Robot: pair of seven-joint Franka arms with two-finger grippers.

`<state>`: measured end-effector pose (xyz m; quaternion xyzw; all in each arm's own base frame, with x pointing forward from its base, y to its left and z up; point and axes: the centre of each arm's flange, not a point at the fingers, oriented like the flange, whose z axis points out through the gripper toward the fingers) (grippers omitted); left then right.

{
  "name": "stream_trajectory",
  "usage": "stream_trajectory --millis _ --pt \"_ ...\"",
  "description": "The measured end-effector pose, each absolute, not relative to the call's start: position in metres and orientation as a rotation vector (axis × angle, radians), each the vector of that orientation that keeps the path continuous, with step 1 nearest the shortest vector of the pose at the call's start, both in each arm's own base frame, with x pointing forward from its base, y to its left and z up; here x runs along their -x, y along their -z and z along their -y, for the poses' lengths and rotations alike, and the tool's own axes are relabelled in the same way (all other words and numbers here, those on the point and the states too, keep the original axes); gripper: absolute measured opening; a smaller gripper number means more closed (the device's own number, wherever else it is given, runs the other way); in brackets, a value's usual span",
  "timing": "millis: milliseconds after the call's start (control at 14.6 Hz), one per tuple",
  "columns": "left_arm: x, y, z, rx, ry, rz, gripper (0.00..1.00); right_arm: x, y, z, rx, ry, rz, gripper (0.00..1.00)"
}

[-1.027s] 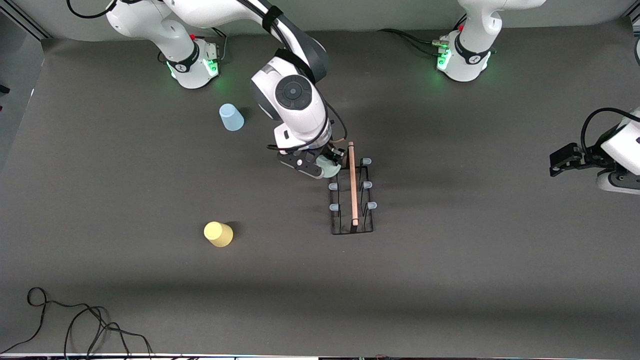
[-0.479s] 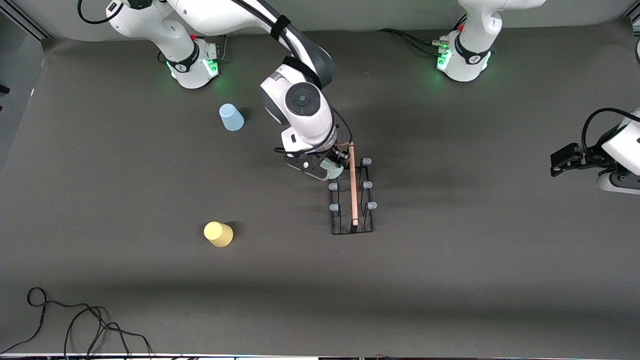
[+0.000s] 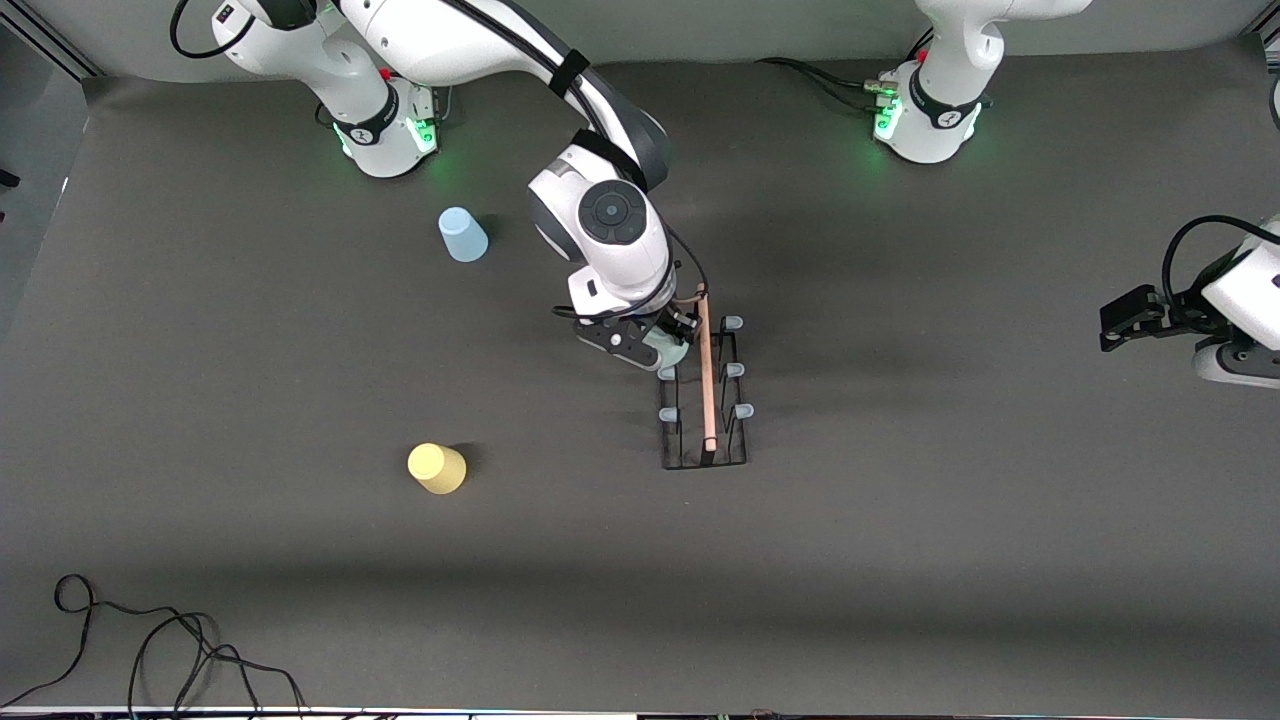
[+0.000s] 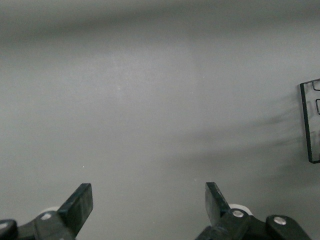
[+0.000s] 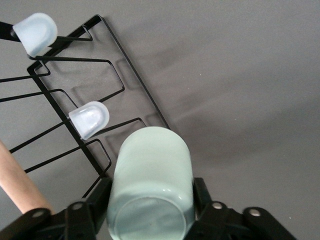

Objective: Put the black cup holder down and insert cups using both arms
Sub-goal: 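Carry the green cup onto a holder peg and release it, then move the right gripper to the yellow cup and grasp it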

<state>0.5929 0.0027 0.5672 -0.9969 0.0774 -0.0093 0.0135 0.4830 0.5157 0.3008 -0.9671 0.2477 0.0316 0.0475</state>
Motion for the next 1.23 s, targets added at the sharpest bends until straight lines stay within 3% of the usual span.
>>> stream_trajectory --millis 205,479,753,958,1232 --pt "-0.593 -0.567 -0.003 3.105 0.024 -0.24 1.0 -0.486 -0.308 -0.518 2.938 -0.083 -0.751 0.99" --pt "-0.593 -0.565 -0.004 3.106 0.017 -0.237 1.0 -0.498 -0.331 -0.514 2.92 -0.056 -0.765 1.0" --pt "-0.595 -0.558 -0.007 3.107 0.003 -0.229 1.0 -0.528 -0.388 -0.47 2.969 -0.089 -0.779 1.0" --pt "-0.596 -0.556 -0.007 3.106 0.001 -0.228 1.0 -0.563 -0.41 -0.409 3.019 -0.125 -0.679 1.0" --pt "-0.599 -0.546 -0.007 3.107 -0.027 -0.227 1.0 -0.624 -0.4 -0.298 3.057 -0.161 -0.521 1.0"
